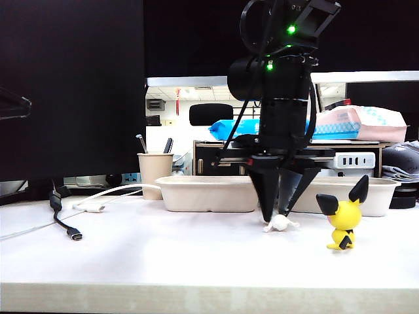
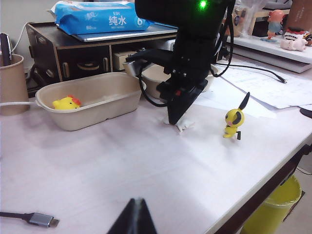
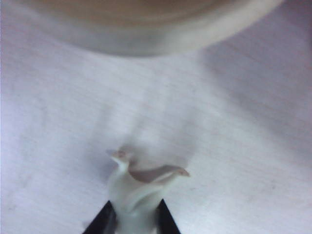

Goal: Put the dolls with similar colors into the same paper box, while dolls with different colors go into separate paper boxes.

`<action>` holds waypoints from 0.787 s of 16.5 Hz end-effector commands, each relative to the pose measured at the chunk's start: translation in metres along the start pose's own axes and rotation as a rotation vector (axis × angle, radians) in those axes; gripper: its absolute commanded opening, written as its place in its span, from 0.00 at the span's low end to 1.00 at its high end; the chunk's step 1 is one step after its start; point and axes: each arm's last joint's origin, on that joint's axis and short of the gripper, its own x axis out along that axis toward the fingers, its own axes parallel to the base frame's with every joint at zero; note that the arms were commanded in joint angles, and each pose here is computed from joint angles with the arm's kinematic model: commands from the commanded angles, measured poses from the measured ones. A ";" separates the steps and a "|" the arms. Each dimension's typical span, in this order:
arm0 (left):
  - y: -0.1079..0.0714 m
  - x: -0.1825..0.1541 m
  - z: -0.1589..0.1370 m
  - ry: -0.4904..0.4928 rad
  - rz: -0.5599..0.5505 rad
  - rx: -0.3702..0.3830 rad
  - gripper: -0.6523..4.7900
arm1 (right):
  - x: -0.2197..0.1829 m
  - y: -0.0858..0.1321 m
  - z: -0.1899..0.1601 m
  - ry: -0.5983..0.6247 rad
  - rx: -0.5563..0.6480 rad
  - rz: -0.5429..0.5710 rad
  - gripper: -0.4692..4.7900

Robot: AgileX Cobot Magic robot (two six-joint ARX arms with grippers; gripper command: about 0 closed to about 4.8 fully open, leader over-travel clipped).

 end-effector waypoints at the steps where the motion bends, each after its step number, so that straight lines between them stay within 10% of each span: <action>1: 0.000 0.000 0.001 -0.003 -0.004 0.001 0.11 | -0.001 0.000 0.000 -0.006 0.002 -0.010 0.31; 13: 0.000 0.000 0.001 -0.003 -0.004 0.001 0.11 | 0.012 0.000 -0.002 0.053 -0.001 -0.034 0.17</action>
